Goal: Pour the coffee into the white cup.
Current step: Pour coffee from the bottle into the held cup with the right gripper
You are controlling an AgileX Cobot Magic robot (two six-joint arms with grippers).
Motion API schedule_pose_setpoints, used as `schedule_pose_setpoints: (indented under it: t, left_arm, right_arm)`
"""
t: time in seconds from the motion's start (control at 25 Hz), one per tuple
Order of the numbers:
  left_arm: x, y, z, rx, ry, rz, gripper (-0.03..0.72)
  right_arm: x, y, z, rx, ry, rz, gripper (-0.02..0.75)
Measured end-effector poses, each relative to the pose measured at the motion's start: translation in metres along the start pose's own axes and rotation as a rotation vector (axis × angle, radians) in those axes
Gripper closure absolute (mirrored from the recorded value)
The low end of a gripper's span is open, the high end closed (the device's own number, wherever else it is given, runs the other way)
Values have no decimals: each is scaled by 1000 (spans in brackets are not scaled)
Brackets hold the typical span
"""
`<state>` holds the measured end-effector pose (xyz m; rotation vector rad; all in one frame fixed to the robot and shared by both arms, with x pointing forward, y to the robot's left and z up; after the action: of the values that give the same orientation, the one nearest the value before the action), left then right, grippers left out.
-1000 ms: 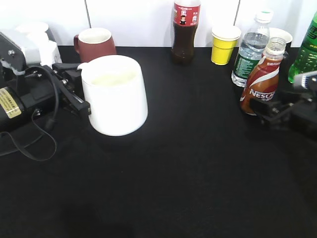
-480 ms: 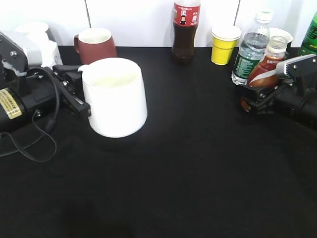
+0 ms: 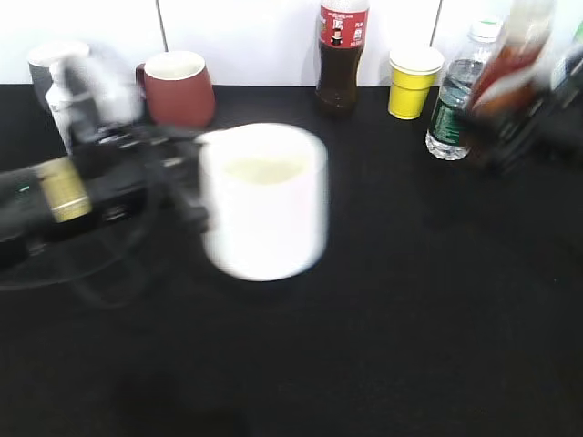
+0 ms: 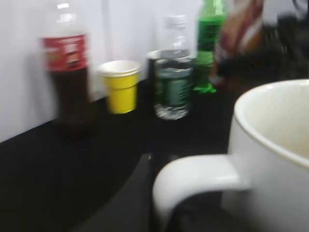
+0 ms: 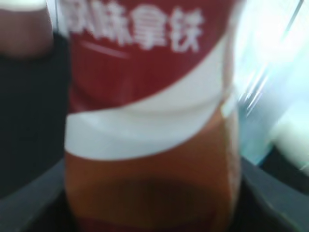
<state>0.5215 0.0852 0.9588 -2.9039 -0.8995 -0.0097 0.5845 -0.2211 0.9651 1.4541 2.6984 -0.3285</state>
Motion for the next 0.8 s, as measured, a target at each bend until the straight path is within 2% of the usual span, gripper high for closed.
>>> schedule_pose_setpoints:
  t: [0.08, 0.2, 0.32, 0.44, 0.48, 0.52, 0.68, 0.8]
  left_arm:
    - [-16, 23, -19, -9, 13, 53, 648]
    - [-43, 57, -49, -32, 60, 123, 648]
    - [-60, 81, -53, -46, 67, 172, 648]
    - [-61, 97, -58, -67, 77, 181, 648]
    - [-60, 99, -60, -78, 77, 182, 648]
    - [-60, 99, -60, -79, 76, 182, 648]
    - [-61, 99, -61, -87, 77, 188, 648]
    - [-63, 99, -63, -102, 82, 199, 648]
  right_arm:
    - [3, -20, -38, -40, -117, 11, 218]
    - [8, -45, -76, -79, -256, 40, 218]
    - [15, -64, -99, -119, -358, 48, 218]
    - [23, -67, -96, -84, -522, -3, 218]
    - [23, -67, -95, -77, -548, -3, 218]
    - [23, -67, -94, -70, -657, 0, 218]
    - [20, -65, -93, -69, -898, 25, 218]
    - [18, -59, -92, -82, -1031, 29, 219]
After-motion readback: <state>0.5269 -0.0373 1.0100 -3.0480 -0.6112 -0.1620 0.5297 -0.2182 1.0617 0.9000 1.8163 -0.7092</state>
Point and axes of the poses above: a point on each arm's last joint axis where the gripper is mounted, y pointing out along that axis toward the gripper, x along the wrist's bending axis when the last joint is at zero, z = x × y, the point moved 5 cm from there along y, pointing out along that axis toward the gripper, and after that the axes turned 2 degrees about y, right-handed, at the moved point
